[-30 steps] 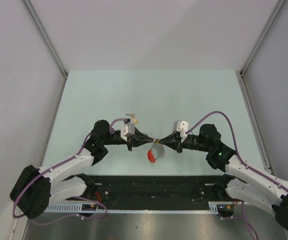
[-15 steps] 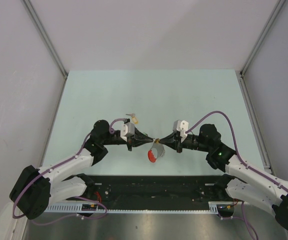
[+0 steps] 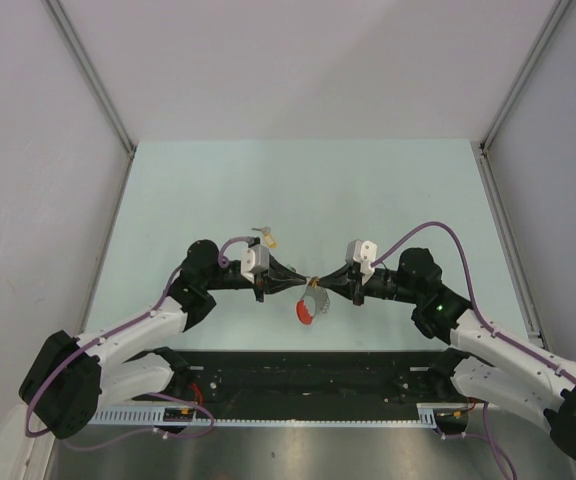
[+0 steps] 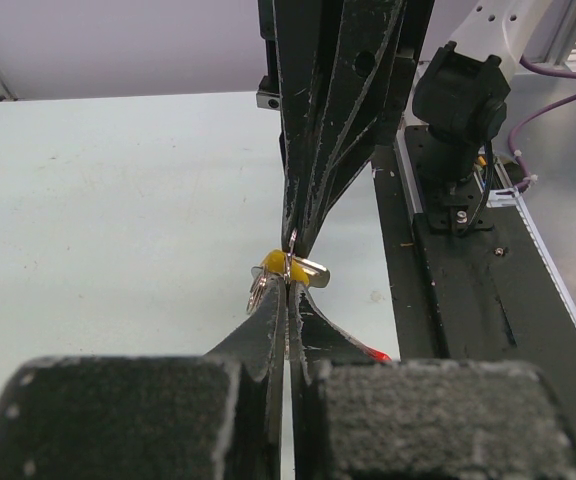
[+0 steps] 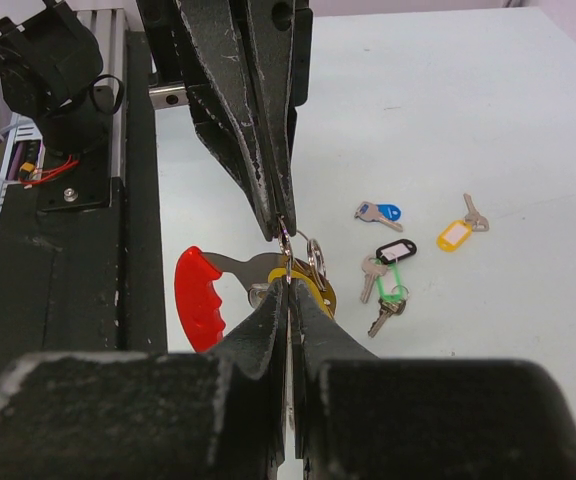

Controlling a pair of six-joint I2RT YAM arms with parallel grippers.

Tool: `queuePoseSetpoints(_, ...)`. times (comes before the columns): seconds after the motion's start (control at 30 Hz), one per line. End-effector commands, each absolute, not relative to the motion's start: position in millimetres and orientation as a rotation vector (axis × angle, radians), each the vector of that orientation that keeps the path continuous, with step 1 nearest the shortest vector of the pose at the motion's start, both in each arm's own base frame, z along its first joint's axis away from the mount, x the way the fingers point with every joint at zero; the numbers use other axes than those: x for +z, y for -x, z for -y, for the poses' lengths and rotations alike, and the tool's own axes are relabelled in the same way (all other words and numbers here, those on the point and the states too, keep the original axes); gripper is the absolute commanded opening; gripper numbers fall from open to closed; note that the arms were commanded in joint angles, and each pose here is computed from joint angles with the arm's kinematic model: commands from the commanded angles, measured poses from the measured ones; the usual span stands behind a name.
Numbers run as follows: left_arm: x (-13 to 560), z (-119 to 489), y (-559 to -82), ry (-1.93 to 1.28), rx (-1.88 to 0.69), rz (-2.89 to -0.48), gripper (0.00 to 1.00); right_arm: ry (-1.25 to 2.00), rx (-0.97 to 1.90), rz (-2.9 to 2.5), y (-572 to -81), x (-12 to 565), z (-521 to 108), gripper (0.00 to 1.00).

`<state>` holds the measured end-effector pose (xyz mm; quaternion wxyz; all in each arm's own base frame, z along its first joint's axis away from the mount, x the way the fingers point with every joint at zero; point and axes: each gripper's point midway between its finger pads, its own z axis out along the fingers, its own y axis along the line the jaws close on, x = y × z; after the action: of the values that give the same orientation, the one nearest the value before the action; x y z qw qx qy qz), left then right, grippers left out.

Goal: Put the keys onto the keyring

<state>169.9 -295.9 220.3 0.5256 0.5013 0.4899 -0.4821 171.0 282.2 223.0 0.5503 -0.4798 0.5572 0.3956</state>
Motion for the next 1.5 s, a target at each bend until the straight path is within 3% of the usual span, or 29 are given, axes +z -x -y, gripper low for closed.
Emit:
queuePoseSetpoints(0.0, 238.8, 295.9, -166.1, -1.197, -1.160, -1.094, 0.01, 1.121, 0.945, -1.275, -171.8, 233.2, -286.2, 0.00)
queuePoseSetpoints(1.47, 239.1, 294.1, -167.9, -1.145, -1.177, -1.108, 0.00, 1.115, 0.935, -1.267, -170.2, 237.0, -281.5, 0.00)
